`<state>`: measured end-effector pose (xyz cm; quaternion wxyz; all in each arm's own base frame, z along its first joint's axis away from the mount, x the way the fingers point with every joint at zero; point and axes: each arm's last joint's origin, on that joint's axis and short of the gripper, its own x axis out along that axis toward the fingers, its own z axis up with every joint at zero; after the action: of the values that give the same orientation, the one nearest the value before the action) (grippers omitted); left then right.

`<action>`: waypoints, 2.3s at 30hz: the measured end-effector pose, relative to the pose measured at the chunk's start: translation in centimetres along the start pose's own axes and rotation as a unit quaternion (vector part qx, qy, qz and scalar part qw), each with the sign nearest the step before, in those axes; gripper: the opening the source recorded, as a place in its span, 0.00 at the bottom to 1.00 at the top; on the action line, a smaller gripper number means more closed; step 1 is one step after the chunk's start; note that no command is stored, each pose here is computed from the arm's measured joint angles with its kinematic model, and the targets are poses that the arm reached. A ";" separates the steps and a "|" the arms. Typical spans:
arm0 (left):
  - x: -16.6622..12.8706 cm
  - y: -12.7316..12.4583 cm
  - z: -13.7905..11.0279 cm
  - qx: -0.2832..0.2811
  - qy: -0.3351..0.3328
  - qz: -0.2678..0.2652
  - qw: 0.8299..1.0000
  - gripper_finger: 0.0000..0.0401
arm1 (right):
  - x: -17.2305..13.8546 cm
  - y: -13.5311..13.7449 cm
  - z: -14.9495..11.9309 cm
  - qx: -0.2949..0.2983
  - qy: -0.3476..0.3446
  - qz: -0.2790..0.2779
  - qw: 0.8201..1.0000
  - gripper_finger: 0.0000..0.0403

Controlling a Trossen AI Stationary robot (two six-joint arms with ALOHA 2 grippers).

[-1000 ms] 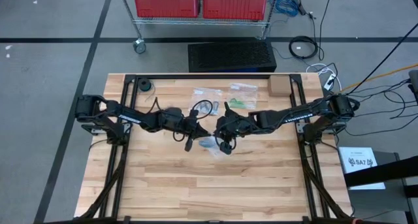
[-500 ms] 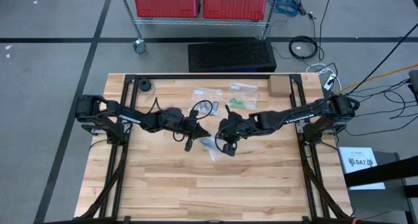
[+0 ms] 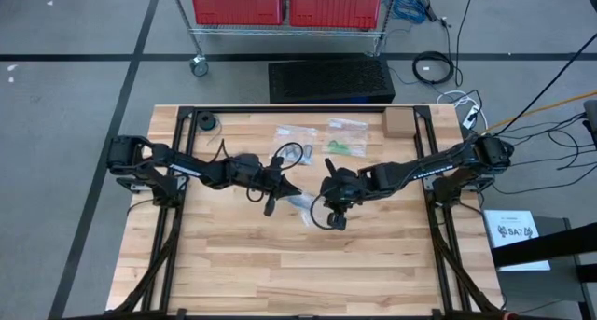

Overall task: Sort rubber bands
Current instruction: Close the bottom zip bag, then align the zip bags together

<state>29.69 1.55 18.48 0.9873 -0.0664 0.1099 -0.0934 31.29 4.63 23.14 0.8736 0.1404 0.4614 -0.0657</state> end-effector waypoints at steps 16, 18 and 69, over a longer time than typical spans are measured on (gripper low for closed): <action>0.0 0.0 -0.1 -0.001 0.003 0.002 1.000 0.00 | -0.2 0.0 -2.0 0.024 0.094 -0.027 0.995 0.02; 0.0 0.0 -0.1 -0.001 0.003 0.002 1.000 0.00 | -0.2 -0.1 -2.1 0.025 0.098 -0.029 0.994 0.02; -3.0 0.5 -6.9 -0.028 0.379 0.203 0.903 0.28 | 2.6 -18.9 -4.4 0.035 0.059 -0.235 0.969 0.21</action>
<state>25.28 1.88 12.36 0.8667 -0.0301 0.4890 0.0937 24.70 -12.00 15.15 0.7994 0.0615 0.5296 -0.2770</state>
